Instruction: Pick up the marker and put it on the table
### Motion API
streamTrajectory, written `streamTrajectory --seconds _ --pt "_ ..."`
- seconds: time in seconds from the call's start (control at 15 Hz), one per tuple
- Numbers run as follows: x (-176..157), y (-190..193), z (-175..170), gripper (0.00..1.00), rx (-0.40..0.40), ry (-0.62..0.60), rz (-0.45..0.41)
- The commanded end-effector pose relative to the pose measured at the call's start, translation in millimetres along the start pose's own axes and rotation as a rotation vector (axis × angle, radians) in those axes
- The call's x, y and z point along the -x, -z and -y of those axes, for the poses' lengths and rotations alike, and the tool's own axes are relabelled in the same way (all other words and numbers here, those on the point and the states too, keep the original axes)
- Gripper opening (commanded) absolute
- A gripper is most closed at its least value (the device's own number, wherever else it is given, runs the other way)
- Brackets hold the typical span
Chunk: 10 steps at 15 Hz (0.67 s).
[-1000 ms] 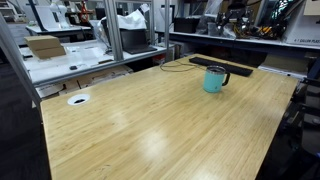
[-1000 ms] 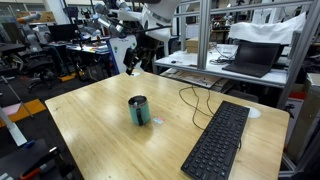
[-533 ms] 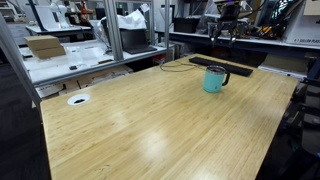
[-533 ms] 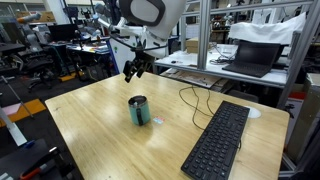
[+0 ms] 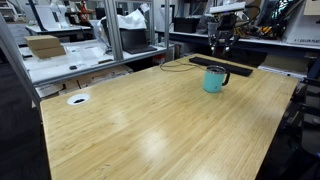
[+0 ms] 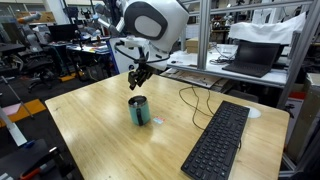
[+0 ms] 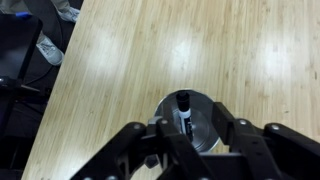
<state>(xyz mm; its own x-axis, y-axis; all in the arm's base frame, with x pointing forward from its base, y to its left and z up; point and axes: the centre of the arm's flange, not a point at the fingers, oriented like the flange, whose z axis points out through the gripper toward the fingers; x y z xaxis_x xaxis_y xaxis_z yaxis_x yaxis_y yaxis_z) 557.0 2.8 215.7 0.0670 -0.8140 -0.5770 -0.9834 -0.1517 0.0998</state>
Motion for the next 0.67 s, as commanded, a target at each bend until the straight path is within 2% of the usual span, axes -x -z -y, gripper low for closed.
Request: streamTrajectory --seconds 0.0,0.33,0.6 --pt "-5.8 -7.4 5.3 0.49 -0.014 0.000 0.017" --pt "-14.9 -28.2 5.7 0.43 0.012 -0.017 0.026" --pt "-15.5 -40.8 8.8 0.46 0.028 -0.014 0.031"
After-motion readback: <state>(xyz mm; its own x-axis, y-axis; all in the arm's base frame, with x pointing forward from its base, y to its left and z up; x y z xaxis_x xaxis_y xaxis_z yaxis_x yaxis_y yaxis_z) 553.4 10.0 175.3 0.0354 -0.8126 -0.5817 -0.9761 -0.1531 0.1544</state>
